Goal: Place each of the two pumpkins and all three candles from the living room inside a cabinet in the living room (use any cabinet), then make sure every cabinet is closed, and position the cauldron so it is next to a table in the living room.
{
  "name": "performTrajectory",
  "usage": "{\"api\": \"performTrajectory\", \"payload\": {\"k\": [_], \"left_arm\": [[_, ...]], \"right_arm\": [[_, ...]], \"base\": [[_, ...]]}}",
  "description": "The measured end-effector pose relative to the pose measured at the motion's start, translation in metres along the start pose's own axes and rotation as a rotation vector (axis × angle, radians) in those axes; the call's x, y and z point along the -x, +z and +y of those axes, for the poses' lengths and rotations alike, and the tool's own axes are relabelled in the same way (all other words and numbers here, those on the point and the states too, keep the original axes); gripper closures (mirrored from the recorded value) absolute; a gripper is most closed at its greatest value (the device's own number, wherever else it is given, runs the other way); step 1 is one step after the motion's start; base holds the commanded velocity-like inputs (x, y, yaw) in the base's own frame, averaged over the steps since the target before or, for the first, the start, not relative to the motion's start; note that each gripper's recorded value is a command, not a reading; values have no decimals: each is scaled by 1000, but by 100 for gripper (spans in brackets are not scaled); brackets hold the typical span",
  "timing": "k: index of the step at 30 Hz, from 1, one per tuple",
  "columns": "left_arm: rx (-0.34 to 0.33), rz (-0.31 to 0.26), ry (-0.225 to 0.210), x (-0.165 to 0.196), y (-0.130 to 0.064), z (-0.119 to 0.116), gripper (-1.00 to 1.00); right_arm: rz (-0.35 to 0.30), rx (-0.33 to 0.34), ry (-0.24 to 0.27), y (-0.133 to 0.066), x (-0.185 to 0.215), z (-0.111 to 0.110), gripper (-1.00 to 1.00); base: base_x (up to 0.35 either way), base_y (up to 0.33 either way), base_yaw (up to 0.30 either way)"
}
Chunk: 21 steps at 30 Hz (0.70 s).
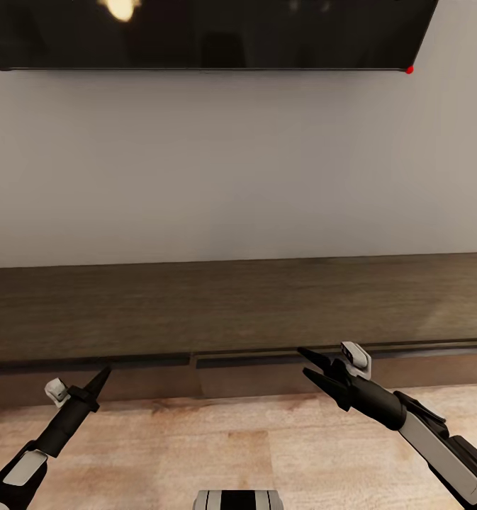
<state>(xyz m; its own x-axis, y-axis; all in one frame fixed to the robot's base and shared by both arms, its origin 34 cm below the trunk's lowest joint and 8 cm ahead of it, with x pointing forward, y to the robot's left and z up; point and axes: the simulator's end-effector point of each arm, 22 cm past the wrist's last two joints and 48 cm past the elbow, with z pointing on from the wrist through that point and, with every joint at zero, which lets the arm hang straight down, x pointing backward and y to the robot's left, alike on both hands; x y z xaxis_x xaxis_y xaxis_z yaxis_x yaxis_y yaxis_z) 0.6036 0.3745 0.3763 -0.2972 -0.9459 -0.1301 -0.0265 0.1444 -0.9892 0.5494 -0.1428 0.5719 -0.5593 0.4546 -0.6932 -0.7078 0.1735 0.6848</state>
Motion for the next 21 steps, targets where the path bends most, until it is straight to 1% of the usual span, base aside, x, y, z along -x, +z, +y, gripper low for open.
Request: {"api": "performTrajectory", "payload": {"k": [21], "left_arm": [[1,2,-2,0,0,0,100]], "right_arm": [[-1,1,1,0,0,0,-100]], "base": [[0,0,0]]}}
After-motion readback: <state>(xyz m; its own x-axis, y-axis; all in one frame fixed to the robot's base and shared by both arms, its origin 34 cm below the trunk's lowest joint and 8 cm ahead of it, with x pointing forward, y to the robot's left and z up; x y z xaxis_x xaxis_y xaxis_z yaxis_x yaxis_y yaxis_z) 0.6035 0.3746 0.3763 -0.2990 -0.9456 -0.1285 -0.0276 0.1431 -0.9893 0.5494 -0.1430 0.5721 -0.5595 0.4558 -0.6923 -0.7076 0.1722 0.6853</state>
